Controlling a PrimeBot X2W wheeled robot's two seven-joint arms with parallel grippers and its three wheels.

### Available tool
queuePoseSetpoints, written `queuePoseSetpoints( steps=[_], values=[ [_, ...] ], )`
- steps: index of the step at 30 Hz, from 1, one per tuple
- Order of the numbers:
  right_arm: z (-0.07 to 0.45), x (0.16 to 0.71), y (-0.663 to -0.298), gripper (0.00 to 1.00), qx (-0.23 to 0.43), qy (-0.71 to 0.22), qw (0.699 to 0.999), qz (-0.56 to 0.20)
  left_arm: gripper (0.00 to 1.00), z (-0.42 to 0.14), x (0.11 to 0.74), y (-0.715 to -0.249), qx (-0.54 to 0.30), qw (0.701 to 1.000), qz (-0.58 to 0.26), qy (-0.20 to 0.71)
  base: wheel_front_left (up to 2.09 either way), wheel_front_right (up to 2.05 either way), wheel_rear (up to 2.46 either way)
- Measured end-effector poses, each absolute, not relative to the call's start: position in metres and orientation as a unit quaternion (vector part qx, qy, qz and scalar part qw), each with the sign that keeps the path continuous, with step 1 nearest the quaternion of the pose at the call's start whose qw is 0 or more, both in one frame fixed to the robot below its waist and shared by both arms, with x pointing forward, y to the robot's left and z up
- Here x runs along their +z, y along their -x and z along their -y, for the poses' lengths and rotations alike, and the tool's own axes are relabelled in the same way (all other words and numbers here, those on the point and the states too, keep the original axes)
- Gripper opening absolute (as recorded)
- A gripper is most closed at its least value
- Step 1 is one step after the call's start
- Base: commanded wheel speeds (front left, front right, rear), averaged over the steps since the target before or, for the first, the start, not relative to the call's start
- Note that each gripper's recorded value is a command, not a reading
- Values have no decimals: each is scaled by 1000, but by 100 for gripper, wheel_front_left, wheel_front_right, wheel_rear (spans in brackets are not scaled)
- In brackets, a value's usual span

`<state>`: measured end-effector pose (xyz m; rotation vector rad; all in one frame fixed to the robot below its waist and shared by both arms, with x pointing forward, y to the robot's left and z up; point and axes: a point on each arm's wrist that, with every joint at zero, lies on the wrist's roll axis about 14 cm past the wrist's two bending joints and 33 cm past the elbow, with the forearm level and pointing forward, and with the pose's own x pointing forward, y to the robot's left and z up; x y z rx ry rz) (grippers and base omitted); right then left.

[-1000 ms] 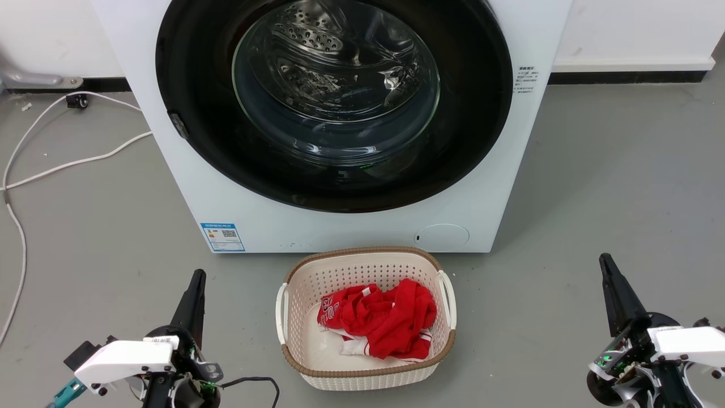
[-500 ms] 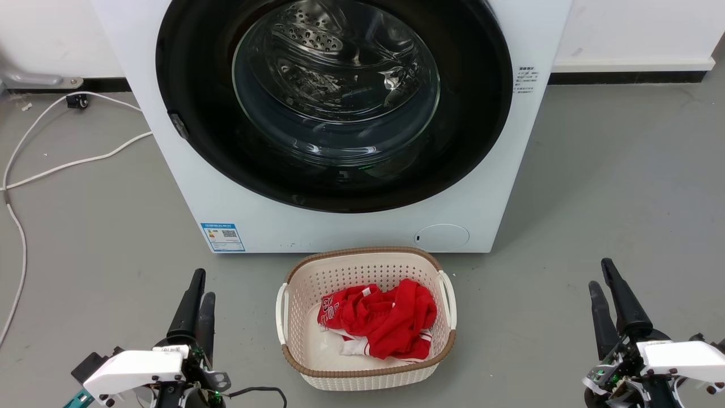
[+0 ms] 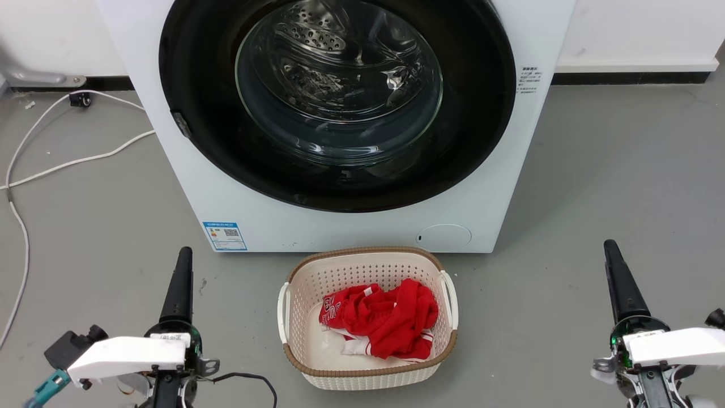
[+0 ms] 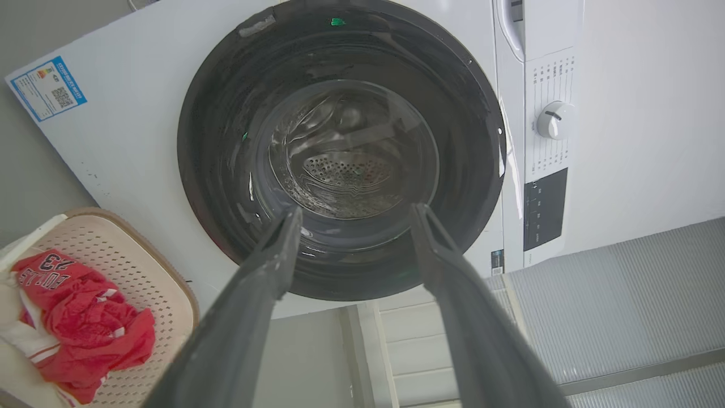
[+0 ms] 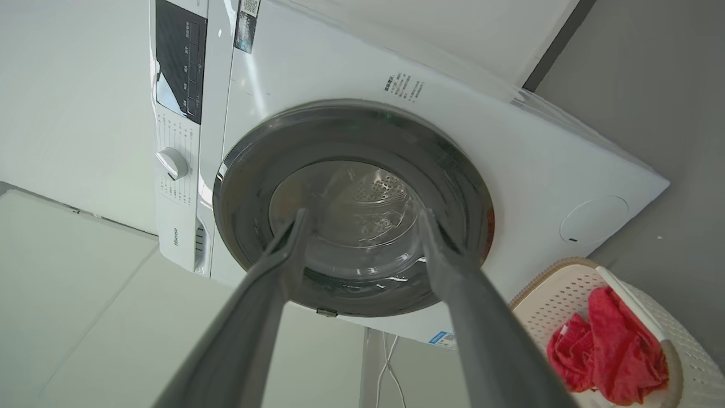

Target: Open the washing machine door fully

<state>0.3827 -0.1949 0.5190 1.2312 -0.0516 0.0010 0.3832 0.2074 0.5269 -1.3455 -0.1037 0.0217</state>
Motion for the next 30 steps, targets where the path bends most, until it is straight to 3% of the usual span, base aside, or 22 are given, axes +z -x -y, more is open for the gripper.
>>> queuePoseSetpoints(
  steps=[13,30],
  values=[
    [189,538,-379,100,21,-399,915,49,100,-199,552,-384,-13,877,75,474,0,0,0],
    [179,545,-371,100,38,-236,969,56,100,-177,560,-385,-43,949,82,302,0,0,0]
  ],
)
